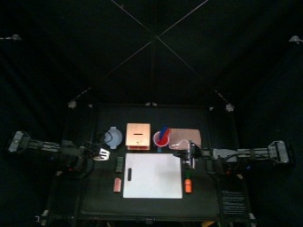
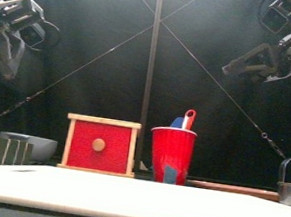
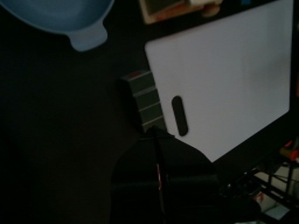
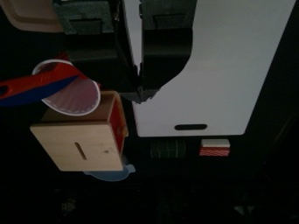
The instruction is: Grab salmon sushi
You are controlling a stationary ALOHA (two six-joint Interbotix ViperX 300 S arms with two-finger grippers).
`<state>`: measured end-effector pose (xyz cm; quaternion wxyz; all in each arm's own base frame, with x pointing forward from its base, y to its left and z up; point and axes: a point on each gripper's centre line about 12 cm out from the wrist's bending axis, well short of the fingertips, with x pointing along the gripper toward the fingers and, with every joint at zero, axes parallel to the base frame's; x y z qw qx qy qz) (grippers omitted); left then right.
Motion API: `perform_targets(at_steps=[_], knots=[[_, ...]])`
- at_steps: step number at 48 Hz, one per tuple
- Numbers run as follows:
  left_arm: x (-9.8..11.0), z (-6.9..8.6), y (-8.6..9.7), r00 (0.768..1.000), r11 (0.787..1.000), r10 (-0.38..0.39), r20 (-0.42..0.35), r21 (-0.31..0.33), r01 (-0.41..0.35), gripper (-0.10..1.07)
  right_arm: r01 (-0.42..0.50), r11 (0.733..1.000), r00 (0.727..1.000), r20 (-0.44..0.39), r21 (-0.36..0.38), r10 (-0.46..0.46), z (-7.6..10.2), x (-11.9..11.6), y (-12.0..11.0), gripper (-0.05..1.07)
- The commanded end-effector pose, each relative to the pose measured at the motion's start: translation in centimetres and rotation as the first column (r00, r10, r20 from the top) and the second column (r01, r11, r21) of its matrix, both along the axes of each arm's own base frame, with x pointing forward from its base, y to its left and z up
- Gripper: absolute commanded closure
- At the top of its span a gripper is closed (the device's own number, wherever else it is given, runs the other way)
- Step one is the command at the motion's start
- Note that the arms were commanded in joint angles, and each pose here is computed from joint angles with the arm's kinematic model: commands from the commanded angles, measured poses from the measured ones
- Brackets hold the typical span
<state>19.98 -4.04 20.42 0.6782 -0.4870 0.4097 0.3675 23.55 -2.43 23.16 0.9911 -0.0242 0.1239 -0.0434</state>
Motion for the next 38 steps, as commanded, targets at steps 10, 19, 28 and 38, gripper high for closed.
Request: perform_targets(at_steps=[10, 19, 28, 38], knots=[[3.5, -0.2, -5.6, 0.995, 0.993, -0.015, -0.102, -0.121, 0.003, 0.76, 0.031, 1.0, 0.999, 0.009, -0.001, -0.031, 0.3, 0.0, -0.7, 1.01], [4.5, -1.6, -7.5, 0.982, 0.982, 0.033, -0.186, -0.175, -0.066, 0.38, 0.047, 0.999, 0.999, -0.015, 0.001, -0.047, -0.1, -0.2, -1.1, 1.01], [5.7, -4.4, -8.4, 0.964, 0.981, 0.089, -0.252, -0.147, -0.129, -0.08, 0.07, 0.998, 0.996, -0.053, -0.004, -0.07, -0.9, -0.7, -1.6, 1.01], [7.4, -7.1, -8.7, 0.949, 0.991, 0.096, -0.3, -0.064, -0.121, -0.04, 0.071, 0.997, 0.995, -0.068, -0.001, -0.071, -1.5, -1.1, -1.6, 1.01]])
